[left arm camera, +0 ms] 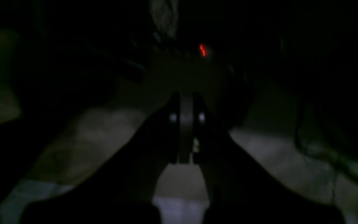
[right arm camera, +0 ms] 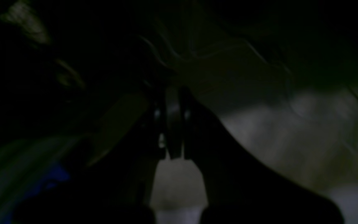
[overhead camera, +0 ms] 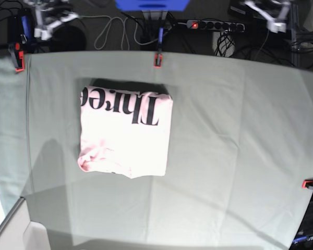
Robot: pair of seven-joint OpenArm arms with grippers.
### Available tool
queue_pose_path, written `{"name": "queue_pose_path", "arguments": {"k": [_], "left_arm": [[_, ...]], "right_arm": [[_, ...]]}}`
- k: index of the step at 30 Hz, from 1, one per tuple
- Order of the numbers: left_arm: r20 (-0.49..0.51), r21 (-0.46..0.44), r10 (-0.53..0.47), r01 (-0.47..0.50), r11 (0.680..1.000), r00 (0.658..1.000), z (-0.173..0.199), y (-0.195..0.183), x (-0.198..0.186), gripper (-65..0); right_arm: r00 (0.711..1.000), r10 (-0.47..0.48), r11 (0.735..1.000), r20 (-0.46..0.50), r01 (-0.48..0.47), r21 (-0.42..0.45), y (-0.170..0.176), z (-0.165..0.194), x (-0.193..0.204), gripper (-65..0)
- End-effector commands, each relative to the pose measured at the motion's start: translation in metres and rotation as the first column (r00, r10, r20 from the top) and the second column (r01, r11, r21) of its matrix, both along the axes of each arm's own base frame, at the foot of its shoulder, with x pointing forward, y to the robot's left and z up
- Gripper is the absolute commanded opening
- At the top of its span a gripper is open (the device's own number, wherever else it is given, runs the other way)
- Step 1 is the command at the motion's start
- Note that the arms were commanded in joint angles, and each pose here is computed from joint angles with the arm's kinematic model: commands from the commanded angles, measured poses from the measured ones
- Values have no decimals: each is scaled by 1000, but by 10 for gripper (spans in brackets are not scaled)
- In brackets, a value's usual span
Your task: Layout the t-shirt on the table in an organized manner, then fold the t-shirt properly
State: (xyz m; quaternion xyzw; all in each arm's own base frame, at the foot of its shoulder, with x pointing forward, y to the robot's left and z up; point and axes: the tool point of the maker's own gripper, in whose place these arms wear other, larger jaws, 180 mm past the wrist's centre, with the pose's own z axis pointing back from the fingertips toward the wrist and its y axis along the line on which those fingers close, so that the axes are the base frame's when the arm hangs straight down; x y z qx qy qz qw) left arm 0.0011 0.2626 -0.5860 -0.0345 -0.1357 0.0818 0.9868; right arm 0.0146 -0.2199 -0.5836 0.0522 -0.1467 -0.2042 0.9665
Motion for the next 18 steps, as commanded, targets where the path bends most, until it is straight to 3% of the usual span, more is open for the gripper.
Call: {"name": "queue_pose_path", "arguments": {"k": [1,6,8,11,13,15,18], "left_arm": [[-3,-1,-2,2,1000,1000,-8,1,-3,-650],[-22,-108,94,-95,990,995,-47,-37,-6,-650],[-45,-77,115,-118,990,992,-56,-43,-6,-650],[-52,50,79,-76,996,996,-63,-36,3,-650],[-59,97,28,-23,995,998,-67,-47,7,-650],[-63,126,5,3,992,998,-68,-52,9,-650],[-60,144,0,9,990,998,-70,-59,18,-650]], "right_arm": [[1000,16,1000,14,-16,19,9,-3,-4,-650],[992,106,987,67,-114,116,51,-20,-4,-650],[987,134,978,87,-146,150,65,-25,-7,-650],[995,102,995,7,-102,-20,37,-44,-29,-650],[993,103,980,-61,-112,-163,13,-53,-39,-650],[982,107,943,-156,-150,-297,-13,-56,-59,-650],[950,128,831,-284,-259,-493,-48,-48,-77,-650]]}}
